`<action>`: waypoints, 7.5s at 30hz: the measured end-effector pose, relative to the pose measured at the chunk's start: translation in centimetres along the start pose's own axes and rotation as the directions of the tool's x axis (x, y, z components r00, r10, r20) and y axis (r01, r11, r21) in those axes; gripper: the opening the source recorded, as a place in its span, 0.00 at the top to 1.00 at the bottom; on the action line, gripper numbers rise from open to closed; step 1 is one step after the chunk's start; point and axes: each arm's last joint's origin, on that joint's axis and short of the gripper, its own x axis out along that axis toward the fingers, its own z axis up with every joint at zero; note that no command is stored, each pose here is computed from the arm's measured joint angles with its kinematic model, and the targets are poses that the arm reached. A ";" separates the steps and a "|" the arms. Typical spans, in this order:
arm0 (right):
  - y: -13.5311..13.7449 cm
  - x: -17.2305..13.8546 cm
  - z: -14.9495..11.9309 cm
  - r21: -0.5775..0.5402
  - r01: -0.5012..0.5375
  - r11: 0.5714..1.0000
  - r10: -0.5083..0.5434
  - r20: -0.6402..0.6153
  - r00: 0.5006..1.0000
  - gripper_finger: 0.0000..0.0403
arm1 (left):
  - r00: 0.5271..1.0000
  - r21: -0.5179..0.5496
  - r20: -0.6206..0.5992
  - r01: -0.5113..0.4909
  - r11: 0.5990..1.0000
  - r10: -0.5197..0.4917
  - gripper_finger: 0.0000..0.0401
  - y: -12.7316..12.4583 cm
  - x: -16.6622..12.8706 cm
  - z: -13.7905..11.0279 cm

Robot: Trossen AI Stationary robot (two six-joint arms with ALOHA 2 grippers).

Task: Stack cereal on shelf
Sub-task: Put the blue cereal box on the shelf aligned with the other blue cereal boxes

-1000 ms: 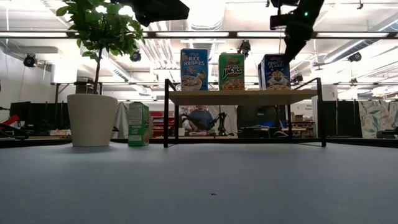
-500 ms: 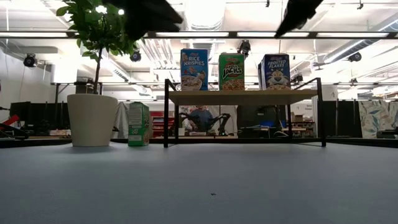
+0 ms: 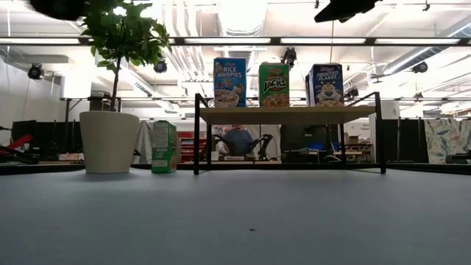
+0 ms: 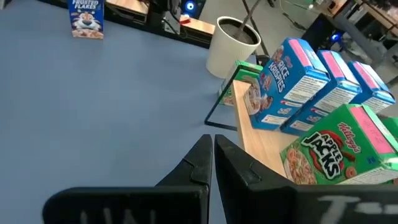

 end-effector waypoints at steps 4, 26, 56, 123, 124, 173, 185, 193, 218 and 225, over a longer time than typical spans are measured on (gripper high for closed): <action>0.2 0.4 -0.4 -0.019 0.002 1.000 -0.002 0.004 1.000 0.98 | 0.981 -0.136 -0.056 -0.192 0.972 0.186 0.73 0.4 -1.1 -3.3; 0.3 0.6 -0.6 -0.013 -0.003 1.000 0.003 -0.004 1.000 0.98 | 0.682 -0.299 -0.147 -0.721 0.625 0.717 0.28 4.6 -1.1 -12.0; 0.3 0.5 -0.8 -0.007 -0.009 1.000 0.009 -0.018 1.000 0.98 | 0.749 -0.232 -0.114 -0.659 0.716 0.652 0.57 5.2 0.6 -12.8; 3.5 -4.6 -3.5 0.187 -0.176 0.967 0.174 0.028 0.984 0.98 | 0.777 0.805 0.557 -0.420 0.419 -0.293 0.59 -5.8 -0.8 20.1; 3.4 -4.6 -3.4 0.187 -0.176 0.967 0.173 0.030 0.984 0.98 | 0.777 0.804 0.560 -0.425 0.417 -0.288 0.59 -6.1 -0.8 20.5; 3.5 -4.6 -3.6 0.179 -0.176 0.968 0.176 0.014 0.984 0.98 | 0.910 0.845 0.411 -0.404 0.350 0.059 0.59 -5.0 12.0 29.7; 3.5 -4.6 -3.6 0.178 -0.176 0.968 0.176 0.014 0.984 0.98 | 0.907 0.832 0.415 -0.410 0.373 0.071 0.58 -4.1 13.3 30.5; 3.5 -4.6 -3.6 0.178 -0.176 0.968 0.176 0.014 0.984 0.98 | 0.908 0.830 0.410 -0.409 0.379 0.080 0.52 -3.9 14.0 30.5; 3.5 -4.6 -3.6 0.178 -0.176 0.968 0.176 0.014 0.984 0.98 | 0.886 0.813 0.464 -0.434 0.388 0.020 0.44 -4.4 13.7 31.2; 3.5 -4.6 -3.6 0.178 -0.176 0.968 0.177 0.014 0.984 0.98 | 0.878 0.808 0.478 -0.441 0.390 0.002 0.44 -4.6 13.4 31.3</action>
